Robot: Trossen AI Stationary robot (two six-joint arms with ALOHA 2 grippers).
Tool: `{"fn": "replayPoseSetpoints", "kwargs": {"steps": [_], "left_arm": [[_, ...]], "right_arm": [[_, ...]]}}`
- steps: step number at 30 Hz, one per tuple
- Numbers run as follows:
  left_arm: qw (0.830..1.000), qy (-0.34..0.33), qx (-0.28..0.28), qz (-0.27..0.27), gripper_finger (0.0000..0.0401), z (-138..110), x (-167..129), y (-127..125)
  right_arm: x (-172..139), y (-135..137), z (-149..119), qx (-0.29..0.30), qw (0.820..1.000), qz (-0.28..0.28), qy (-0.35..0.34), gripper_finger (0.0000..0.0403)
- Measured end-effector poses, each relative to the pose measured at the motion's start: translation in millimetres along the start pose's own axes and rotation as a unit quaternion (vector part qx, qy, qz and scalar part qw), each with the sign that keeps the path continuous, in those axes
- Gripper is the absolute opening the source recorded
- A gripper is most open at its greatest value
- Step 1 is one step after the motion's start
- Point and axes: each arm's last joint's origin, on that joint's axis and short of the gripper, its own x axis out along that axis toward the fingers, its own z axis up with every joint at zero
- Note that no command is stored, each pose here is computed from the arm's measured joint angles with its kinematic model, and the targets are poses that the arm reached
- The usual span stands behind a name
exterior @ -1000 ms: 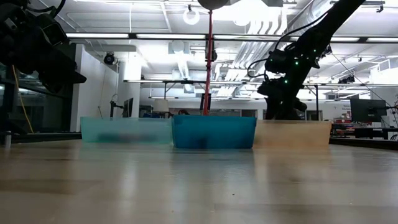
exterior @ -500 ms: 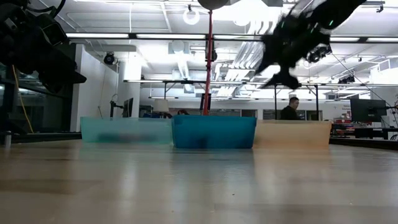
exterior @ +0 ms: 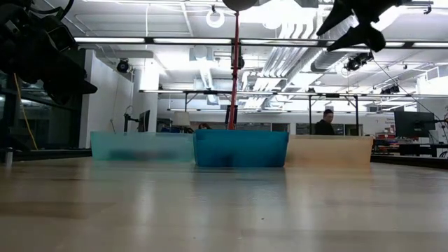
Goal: Pick and place Stapler, Stapler remover, tape
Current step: Return to Home Position
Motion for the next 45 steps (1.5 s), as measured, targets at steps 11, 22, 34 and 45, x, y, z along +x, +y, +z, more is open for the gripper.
{"fn": "replayPoseSetpoints", "kwargs": {"steps": [11,22,34,45], "left_arm": [[1.000,0.000,0.000,0.000,0.0217,0,0,0],[1.000,0.000,0.000,0.000,0.0217,0,0,0],[1.000,0.000,0.000,0.000,0.0217,0,0,0],[1.000,0.000,0.000,0.000,0.0217,0,0,0]], "right_arm": [[17,28,-52,-0.012,0.995,0.081,-0.051,0.0225],[17,-17,-97,0.033,0.936,0.297,-0.186,0.0225],[6,-54,-121,0.020,0.904,0.347,-0.247,0.0225],[-3,-63,-128,-0.033,0.886,0.401,-0.232,0.0225]]}}
